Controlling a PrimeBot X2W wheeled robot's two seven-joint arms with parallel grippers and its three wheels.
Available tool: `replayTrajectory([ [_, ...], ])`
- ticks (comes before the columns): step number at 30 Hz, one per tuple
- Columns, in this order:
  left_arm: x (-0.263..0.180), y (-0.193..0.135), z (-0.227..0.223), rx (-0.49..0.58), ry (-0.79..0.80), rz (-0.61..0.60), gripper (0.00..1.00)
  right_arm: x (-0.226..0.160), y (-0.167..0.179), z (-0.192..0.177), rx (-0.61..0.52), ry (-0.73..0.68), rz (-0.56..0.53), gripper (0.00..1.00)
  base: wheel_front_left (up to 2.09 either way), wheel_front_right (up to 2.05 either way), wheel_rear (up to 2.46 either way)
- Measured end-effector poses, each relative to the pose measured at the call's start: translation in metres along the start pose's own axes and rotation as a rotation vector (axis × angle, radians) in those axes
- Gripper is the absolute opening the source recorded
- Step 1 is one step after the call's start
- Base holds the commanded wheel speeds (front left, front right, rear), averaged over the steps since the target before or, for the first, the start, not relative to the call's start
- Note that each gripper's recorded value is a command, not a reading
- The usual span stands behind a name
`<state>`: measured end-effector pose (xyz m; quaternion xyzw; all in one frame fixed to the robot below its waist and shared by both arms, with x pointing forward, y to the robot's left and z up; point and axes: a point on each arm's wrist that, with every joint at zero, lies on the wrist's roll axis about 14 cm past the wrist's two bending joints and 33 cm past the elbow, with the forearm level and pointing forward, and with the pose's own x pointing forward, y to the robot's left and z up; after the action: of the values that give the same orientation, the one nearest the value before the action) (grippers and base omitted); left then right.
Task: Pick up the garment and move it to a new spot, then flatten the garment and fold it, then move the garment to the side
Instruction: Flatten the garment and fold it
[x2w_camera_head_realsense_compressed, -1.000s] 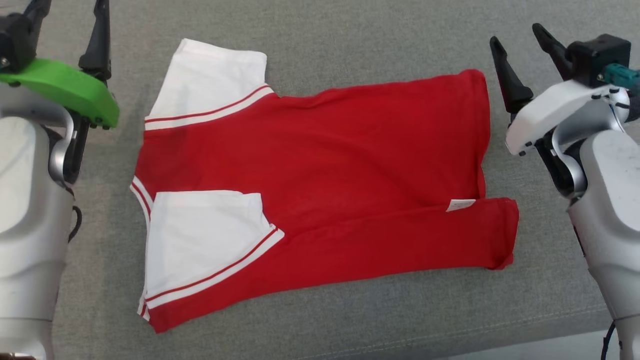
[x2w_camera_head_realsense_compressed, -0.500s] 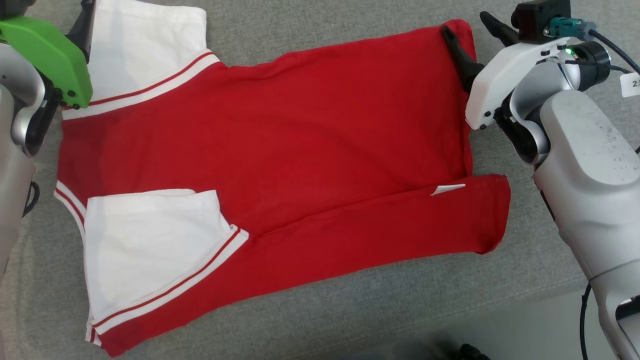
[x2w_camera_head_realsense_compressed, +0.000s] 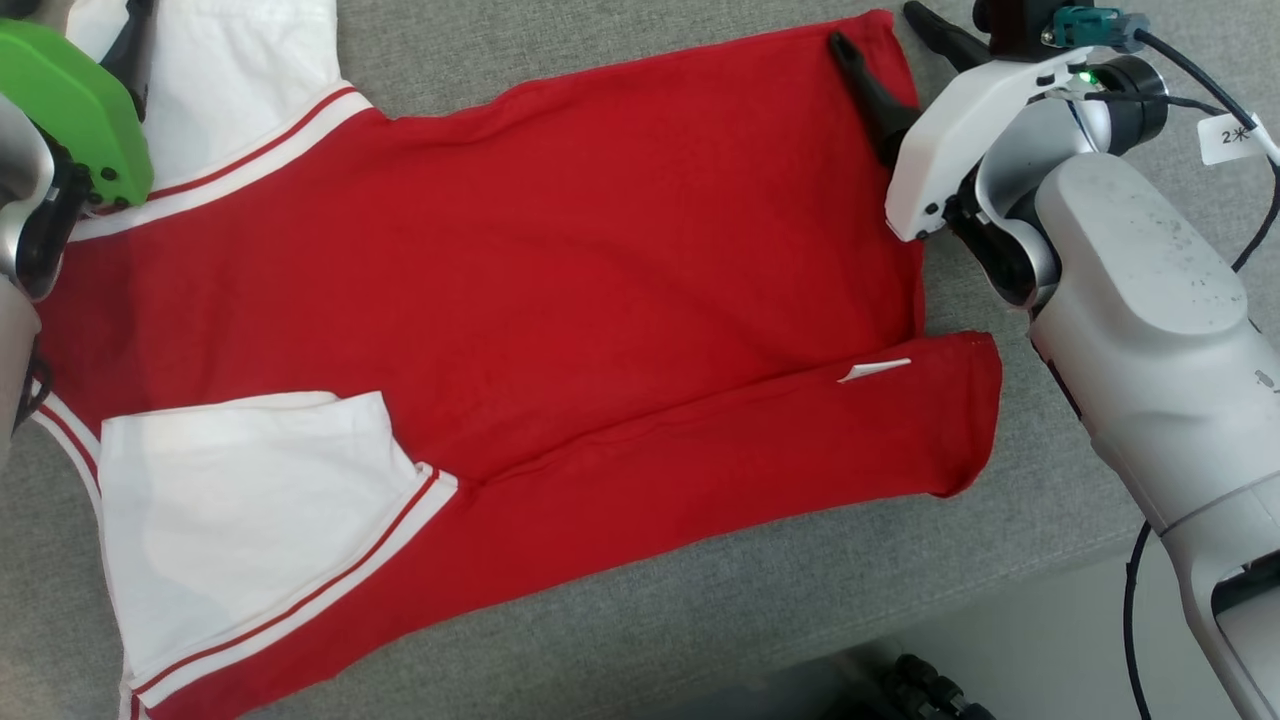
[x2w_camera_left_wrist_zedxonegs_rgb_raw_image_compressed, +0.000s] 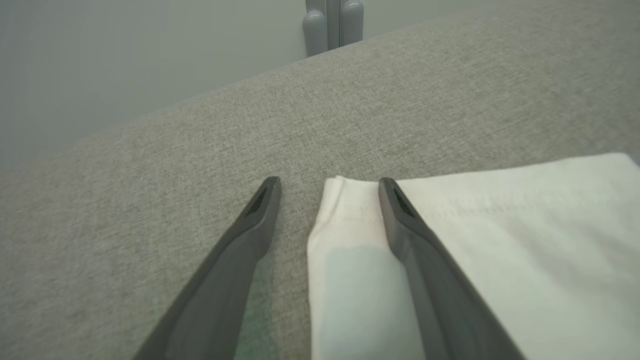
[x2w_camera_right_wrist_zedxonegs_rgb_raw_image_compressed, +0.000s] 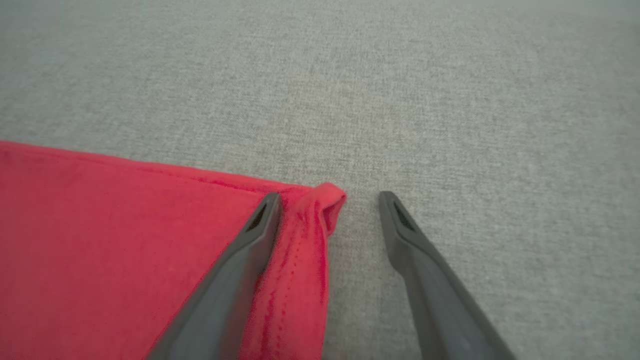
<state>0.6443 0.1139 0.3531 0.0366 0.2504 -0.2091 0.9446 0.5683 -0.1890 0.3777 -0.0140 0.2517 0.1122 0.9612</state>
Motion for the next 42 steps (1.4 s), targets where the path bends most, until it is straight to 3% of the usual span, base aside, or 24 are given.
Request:
replayTrajectory([
  [1,0.001,-0.002,-0.003,-0.011,0.015,-0.003,1.0,0.001,0.001,0.0,0.003,0.003,0.003,1.0,0.0,0.0,0.0],
  [2,0.002,-0.003,-0.004,-0.015,0.022,-0.005,0.43,0.001,0.002,-0.001,0.007,0.008,0.006,0.46,0.0,0.0,0.0],
  [3,0.002,-0.005,-0.004,-0.017,0.024,-0.009,0.0,0.001,0.003,-0.002,0.009,0.016,0.01,0.28,0.0,0.0,0.0],
  [4,0.002,-0.007,-0.004,-0.017,0.026,-0.014,0.0,0.001,0.003,-0.002,0.011,0.018,0.013,0.0,0.0,0.0,0.0],
  [10,-0.006,-0.004,0.009,-0.055,-0.041,-0.003,0.0,0.002,0.0,0.006,0.006,-0.009,0.015,0.0,0.0,0.0,0.0],
  [15,-0.02,0.007,0.046,-0.067,-0.18,0.025,0.0,0.003,-0.013,0.039,-0.011,-0.138,-0.019,0.0,0.0,0.0,0.0],
  [23,-0.048,-0.011,0.085,-0.08,-0.329,-0.017,0.0,-0.003,-0.001,0.052,-0.025,-0.212,-0.005,0.0,0.0,0.0,0.0],
  [35,-0.109,-0.033,0.084,-0.156,-0.457,-0.051,0.0,-0.029,0.008,0.043,-0.06,-0.294,0.02,0.0,0.0,0.0,0.0],
  [42,-0.145,-0.045,0.051,-0.217,-0.47,-0.004,0.0,-0.05,0.012,0.039,-0.038,-0.345,0.021,0.0,0.0,0.0,0.0],
])
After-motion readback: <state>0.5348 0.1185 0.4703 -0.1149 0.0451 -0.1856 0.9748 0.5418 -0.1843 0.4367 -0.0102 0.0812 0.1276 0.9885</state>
